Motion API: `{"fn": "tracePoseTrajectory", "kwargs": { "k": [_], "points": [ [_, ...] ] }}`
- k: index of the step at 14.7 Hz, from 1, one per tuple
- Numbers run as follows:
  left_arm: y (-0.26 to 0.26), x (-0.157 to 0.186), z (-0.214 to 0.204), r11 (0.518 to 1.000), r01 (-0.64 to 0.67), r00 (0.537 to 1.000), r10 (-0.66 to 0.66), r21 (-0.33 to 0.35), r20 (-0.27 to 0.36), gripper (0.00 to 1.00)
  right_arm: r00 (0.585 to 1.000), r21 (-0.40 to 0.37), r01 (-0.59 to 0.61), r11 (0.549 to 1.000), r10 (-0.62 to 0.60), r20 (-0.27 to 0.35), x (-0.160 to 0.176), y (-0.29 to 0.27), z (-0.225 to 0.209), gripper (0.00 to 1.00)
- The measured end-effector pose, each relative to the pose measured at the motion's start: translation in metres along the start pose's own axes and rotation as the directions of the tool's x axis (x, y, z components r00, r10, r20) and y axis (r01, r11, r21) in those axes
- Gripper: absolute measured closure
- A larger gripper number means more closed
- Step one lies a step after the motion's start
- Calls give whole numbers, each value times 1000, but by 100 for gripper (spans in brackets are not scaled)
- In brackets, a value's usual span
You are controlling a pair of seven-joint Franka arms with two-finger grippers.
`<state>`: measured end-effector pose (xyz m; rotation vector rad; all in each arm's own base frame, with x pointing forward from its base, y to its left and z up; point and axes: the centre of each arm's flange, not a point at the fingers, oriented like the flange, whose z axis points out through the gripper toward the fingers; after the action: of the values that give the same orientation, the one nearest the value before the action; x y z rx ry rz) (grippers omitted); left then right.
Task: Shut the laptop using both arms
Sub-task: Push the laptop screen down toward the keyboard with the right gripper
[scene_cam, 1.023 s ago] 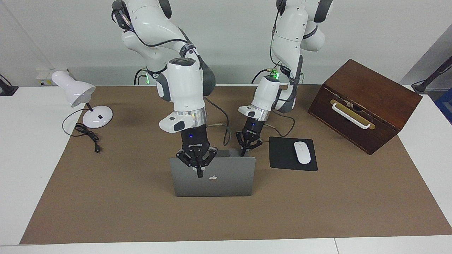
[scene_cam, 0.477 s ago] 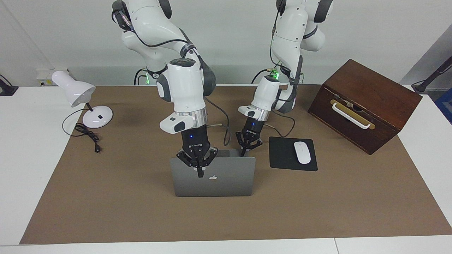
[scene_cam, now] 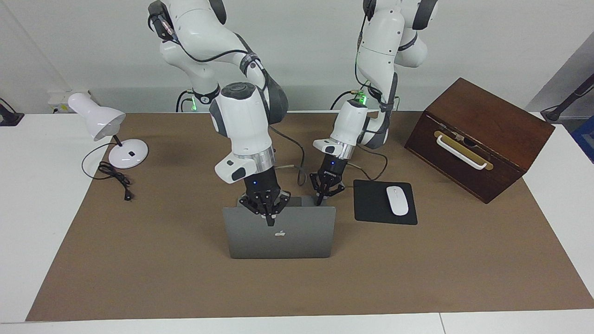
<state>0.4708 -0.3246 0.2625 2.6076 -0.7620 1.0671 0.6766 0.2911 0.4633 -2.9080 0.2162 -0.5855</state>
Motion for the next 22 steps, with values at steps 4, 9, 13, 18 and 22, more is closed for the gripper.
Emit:
{"fn": "tracePoseTrajectory", "kwargs": {
  "k": [4,9,13,18,22],
  "points": [
    [0,0,0,1000,0,1000,0,0,-1,99,996,10,-41,999,40,80,-8,0,5,99],
    [0,0,0,1000,-1,1000,1,0,-1,99,988,5,-56,998,55,143,-15,1,10,99],
    [0,0,0,1000,-1,1000,1,0,-1,99,978,33,-54,998,47,201,-21,2,15,99],
    [0,0,0,1000,-1,1000,1,0,-1,99,970,11,-52,999,48,238,-35,8,32,99],
    [0,0,0,1000,-1,1000,1,0,-1,99,962,-5,-55,998,55,269,-45,13,47,99]
  ]
}}
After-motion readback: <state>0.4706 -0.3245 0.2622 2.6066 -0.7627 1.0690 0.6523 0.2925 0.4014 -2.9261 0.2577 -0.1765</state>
